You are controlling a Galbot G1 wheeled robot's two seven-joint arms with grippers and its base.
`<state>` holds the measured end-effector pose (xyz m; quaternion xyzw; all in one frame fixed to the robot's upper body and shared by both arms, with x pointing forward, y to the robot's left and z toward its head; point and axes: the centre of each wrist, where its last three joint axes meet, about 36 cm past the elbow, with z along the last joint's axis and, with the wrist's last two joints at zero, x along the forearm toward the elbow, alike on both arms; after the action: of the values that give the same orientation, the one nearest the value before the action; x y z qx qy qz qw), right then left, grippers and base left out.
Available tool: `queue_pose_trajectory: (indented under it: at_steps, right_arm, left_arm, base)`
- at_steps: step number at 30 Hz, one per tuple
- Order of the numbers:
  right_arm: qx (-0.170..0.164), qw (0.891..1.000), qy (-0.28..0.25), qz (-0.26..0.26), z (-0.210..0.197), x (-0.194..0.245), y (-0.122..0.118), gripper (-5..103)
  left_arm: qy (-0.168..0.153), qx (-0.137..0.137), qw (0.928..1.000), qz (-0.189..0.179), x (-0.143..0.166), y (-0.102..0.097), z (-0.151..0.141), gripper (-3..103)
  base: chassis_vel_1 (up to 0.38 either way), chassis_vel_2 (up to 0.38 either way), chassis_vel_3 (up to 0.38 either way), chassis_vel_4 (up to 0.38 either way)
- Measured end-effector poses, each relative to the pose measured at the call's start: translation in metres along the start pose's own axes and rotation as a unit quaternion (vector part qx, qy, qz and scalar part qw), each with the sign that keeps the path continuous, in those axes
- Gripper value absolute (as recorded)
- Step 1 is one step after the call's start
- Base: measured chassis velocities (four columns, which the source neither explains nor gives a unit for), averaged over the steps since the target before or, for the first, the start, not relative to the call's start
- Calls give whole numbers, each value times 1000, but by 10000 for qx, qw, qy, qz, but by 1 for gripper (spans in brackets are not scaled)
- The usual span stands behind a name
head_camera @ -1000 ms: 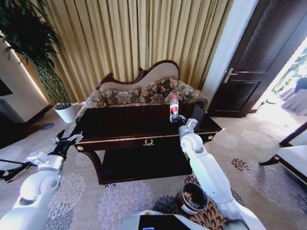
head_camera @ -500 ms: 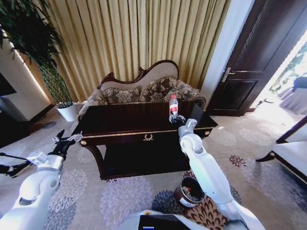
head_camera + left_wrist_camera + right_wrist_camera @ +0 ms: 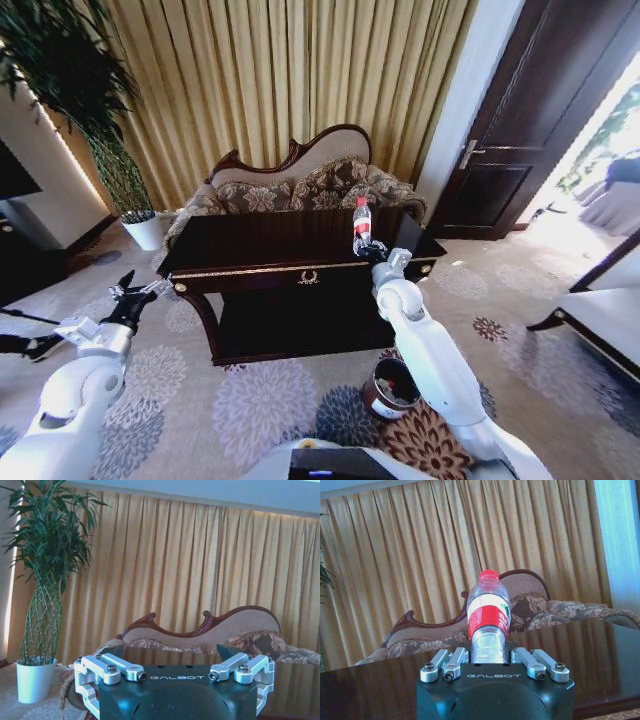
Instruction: Move to the front of the table and place the trash on the table into the trash bin.
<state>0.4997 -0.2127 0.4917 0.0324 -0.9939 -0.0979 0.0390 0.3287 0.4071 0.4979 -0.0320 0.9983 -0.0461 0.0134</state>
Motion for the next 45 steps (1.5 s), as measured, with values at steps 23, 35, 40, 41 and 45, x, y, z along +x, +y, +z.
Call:
queue_pose_trajectory:
  at_steps: [23, 35, 40, 41, 45]
  right_arm:
    - [512, 9973, 83, -514, 42, -56, -128, 32]
    - [522, 9973, 57, -513, 39, -52, -138, 32]
    - [472, 9973, -13, -556, 38, -51, -130, 32]
    - [455, 9974, -24, -566, 38, -51, -128, 32]
    - [377, 9976, -16, -573, 44, -49, -119, 32]
  left_arm:
    - [-5, -57, 9999, 146, -5, 12, -13, 100]
    - [-18, -50, 9998, 182, -3, 9, -15, 100]
    - [-27, -21, 9998, 199, -2, 7, -14, 100]
    - [-28, -11, 9998, 203, -2, 6, -14, 100]
    - [-25, 8, 9998, 205, -2, 5, -13, 100]
  base:
    - [58, -58, -57, 60]
    - [44, -33, -39, 40]
    - [10, -7, -9, 9]
    - [0, 0, 0, 0]
    - [0, 0, 0, 0]
